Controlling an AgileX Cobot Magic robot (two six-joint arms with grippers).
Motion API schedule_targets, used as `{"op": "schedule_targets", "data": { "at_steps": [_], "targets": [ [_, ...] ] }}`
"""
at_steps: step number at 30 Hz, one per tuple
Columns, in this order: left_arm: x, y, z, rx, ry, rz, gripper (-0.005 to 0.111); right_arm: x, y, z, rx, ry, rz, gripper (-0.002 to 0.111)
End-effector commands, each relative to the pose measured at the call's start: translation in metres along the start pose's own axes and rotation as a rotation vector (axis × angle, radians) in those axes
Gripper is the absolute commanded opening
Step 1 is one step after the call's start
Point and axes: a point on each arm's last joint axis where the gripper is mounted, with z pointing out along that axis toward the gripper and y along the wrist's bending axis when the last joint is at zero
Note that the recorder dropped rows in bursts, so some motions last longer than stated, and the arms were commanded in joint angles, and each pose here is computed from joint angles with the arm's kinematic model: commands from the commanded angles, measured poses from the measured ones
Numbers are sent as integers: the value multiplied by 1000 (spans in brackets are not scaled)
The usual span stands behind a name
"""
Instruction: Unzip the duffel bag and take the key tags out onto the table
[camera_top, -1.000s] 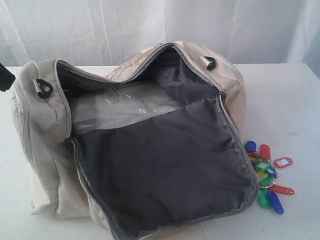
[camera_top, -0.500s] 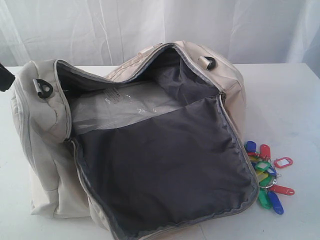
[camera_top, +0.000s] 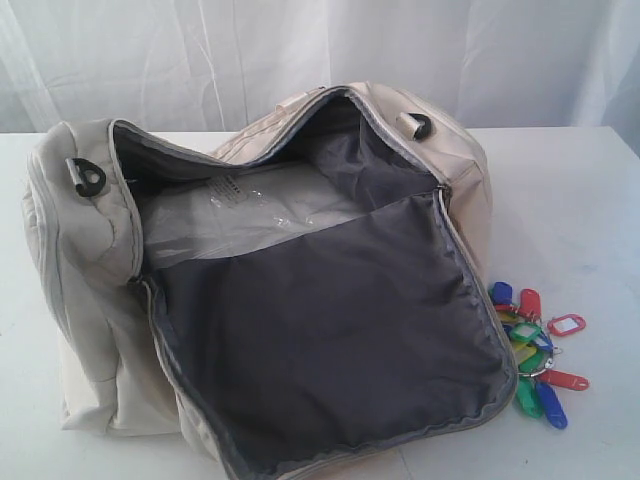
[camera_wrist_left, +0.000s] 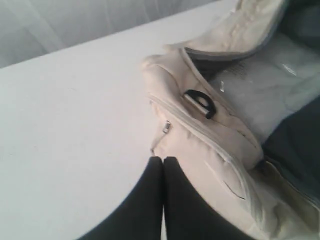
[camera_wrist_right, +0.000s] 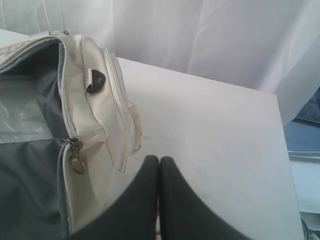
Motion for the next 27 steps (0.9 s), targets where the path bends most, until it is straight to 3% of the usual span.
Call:
{"op": "schedule_targets", "data": {
  "at_steps": [1,4,7,13,15,18,21,27],
  "targets": [
    [9,7,-26,-94,-55,-48,0,0,0,-1,0,-8,11,0],
    [16,6,-39,-118,-67,-61,0,0,0,-1,0,-8,11,0],
    [28,3,-50,-162,-212,-51,0,0,0,-1,0,-8,11,0],
    [55,2,-13,-224,-478,-30,0,0,0,-1,0,-8,11,0],
    [72,0,5,-227,-505,-37,0,0,0,-1,0,-8,11,0],
    [131,-10,46,-204,-506,-102,0,0,0,-1,0,-8,11,0],
    [174,-18,61,-193,-501,-147,0,0,0,-1,0,-8,11,0],
    [226,-26,80,-217,-476,-199,0,0,0,-1,0,-8,11,0]
  ]
}}
